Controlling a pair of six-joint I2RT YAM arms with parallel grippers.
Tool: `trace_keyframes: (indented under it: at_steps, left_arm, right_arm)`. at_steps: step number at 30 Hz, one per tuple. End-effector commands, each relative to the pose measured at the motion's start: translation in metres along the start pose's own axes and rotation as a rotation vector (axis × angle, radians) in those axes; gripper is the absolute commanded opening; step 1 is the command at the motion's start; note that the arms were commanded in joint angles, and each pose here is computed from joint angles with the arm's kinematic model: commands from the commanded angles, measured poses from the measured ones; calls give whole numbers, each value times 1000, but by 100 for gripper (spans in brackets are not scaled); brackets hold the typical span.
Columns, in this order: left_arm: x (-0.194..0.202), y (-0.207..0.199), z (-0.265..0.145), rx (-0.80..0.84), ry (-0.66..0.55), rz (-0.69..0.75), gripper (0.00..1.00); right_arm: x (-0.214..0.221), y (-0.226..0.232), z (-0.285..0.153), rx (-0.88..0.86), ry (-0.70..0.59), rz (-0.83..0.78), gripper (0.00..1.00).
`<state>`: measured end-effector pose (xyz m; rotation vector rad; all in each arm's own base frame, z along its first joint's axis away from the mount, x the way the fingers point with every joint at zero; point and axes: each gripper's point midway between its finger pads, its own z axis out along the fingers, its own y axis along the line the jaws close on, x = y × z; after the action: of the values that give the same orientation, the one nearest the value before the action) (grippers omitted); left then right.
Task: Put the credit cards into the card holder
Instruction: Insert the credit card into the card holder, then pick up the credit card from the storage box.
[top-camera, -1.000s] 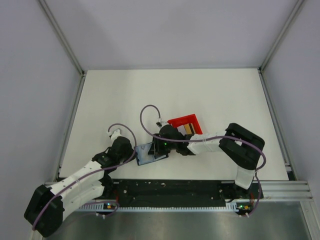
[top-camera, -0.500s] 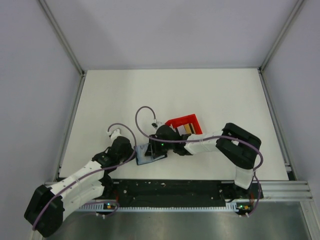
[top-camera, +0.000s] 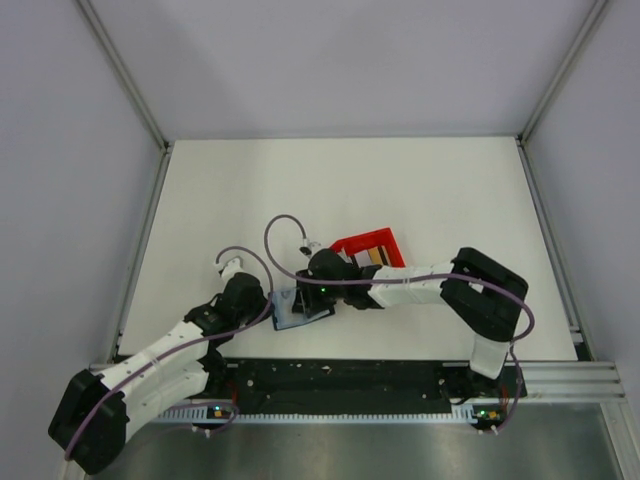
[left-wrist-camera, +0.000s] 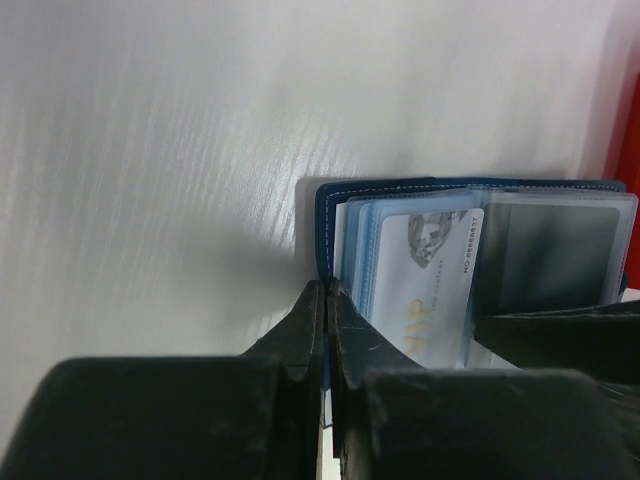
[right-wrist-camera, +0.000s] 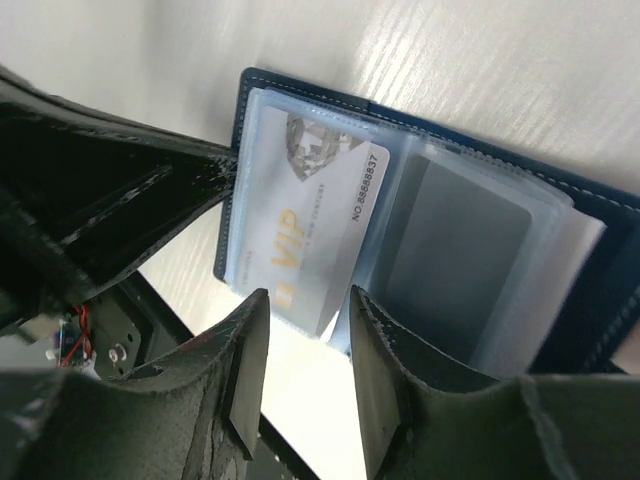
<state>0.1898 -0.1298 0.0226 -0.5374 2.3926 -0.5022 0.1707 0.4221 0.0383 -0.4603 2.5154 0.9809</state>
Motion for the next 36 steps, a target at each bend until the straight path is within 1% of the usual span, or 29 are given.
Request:
trace_keyframes:
  at_steps: [1,5,10,13,16,20,24,26,31,32,36]
  left_arm:
    - [-10,-13,-4,31,-26,-1,0]
    - [-13,-12,-6,29,-37,7,0]
    - [-12,-13,-7,36,-35,9,0]
    - [-13,-14,-7,38,-36,10,0]
    - [-13,-14,-7,38,-37,14,0]
    - [-13,-13,-7,35,-34,13,0]
    - [-13,-13,-7,36,-35,13,0]
    - [-12,-14,-7,41,-33,13,0]
    - [-13,-15,-7,41,-35,16,0]
    - [-13,-15,-7,43,-36,15,0]
    - [-13,-15,-7,44,-34,16,0]
  right_arm:
    - [-60,26,-46,-43,-170,-89,40]
    - [-94,13,-84,0,-275,-120,45]
    - [-121,-32,-113,125,-344,-102,47]
    - [-124,-52,-112,131,-316,-75,47]
    - [-122,-59,-105,128,-281,-64,47]
    - [-114,-77,-98,193,-251,-39,47]
    - [-119,-86,-106,246,-306,-38,47]
    - [-123,-89,-109,272,-312,-55,47]
    - [-129,-92,-108,285,-307,-69,48]
    - [-126,-96,-104,293,-287,-65,48]
    - [-130,-104,-97,300,-277,-49,48]
